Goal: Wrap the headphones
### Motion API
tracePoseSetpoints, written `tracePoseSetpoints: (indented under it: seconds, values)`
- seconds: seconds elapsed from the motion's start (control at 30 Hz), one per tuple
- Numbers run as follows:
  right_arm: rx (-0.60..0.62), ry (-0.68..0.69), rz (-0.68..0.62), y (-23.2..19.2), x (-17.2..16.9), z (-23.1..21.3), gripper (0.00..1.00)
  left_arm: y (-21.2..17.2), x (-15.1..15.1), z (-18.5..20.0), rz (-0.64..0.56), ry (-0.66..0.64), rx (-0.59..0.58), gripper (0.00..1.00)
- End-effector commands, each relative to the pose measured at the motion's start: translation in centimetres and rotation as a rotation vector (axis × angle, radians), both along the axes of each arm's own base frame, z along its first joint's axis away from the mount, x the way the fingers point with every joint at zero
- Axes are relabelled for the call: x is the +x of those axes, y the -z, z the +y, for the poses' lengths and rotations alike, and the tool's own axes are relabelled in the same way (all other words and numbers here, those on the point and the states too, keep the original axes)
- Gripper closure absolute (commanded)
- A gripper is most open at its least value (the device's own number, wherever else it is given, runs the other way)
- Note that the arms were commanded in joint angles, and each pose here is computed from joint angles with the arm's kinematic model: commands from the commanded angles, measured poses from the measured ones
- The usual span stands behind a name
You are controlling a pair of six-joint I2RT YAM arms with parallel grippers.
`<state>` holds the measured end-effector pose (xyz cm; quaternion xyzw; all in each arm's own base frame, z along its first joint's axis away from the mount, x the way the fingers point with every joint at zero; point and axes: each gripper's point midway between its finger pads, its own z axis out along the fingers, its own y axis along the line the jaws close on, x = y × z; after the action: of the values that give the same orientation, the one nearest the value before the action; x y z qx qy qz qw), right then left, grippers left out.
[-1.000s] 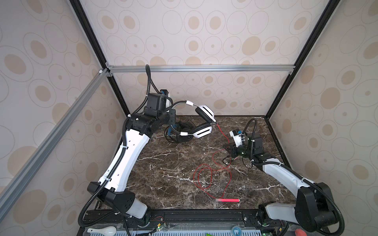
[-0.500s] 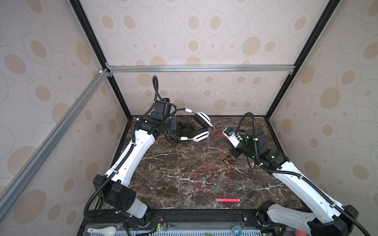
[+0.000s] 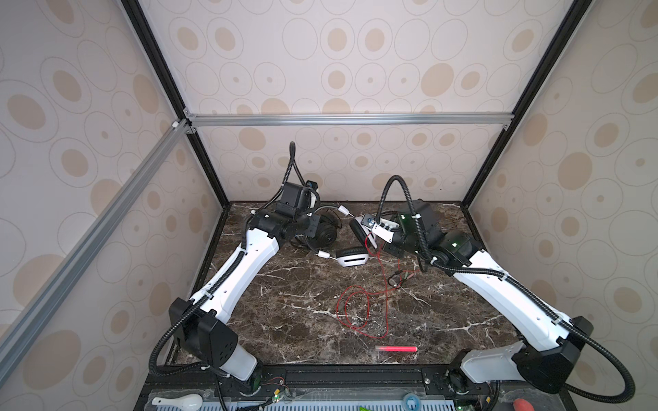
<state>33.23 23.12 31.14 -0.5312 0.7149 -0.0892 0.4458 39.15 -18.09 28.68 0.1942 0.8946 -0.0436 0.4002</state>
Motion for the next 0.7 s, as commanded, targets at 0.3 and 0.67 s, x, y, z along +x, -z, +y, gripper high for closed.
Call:
tracePoseSetpoints:
  seconds: [0.3, 0.67]
  values:
    - [-0.072, -0.071, -0.003, 0.2, 1.4, 2.6, 0.95, -0.8, -4.7, -4.1, 0.002, 0.264, -0.013, 1.00]
    - [-0.076, -0.055, -0.071, -1.4, 1.9, 3.8, 0.93, 0.1, -5.4, -5.4, 0.037, 0.293, -0.094, 1.00]
